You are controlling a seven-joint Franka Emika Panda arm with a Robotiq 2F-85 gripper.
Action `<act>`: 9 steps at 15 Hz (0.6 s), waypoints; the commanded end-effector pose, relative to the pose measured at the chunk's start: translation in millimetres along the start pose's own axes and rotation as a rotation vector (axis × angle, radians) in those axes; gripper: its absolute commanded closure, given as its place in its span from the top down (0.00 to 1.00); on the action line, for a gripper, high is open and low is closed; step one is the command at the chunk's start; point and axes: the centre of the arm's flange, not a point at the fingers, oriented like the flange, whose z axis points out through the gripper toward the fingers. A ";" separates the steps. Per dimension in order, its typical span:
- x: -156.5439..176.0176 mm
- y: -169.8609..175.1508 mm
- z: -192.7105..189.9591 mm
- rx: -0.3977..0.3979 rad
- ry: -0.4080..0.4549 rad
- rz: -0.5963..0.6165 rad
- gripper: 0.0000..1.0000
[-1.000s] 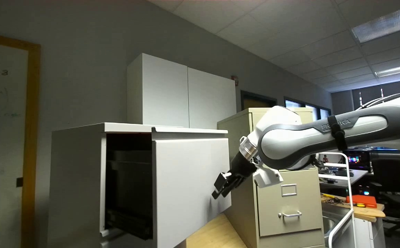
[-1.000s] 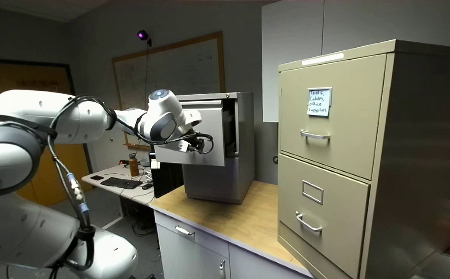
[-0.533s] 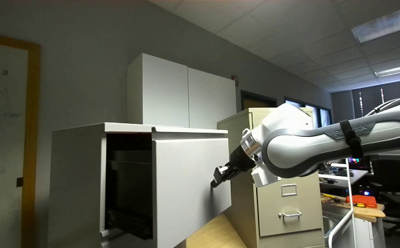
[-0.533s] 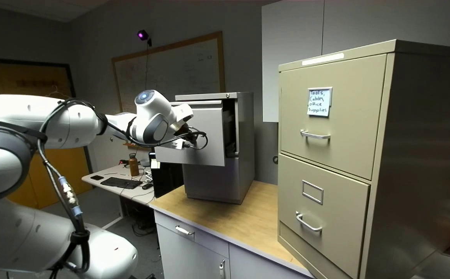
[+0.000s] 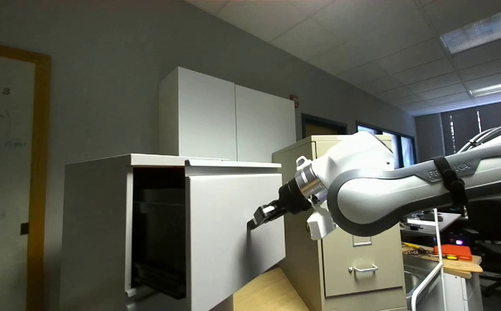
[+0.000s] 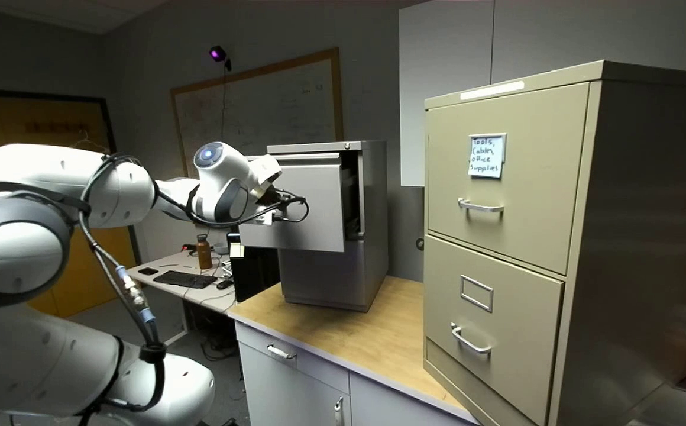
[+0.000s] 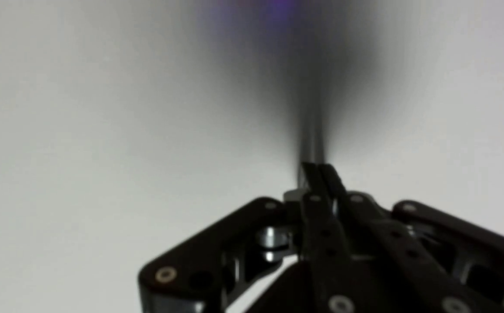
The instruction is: Push the top drawer of the left cabinet shut
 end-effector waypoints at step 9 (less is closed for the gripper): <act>93.9 -14.7 97.8 0.156 -0.001 -0.113 0.05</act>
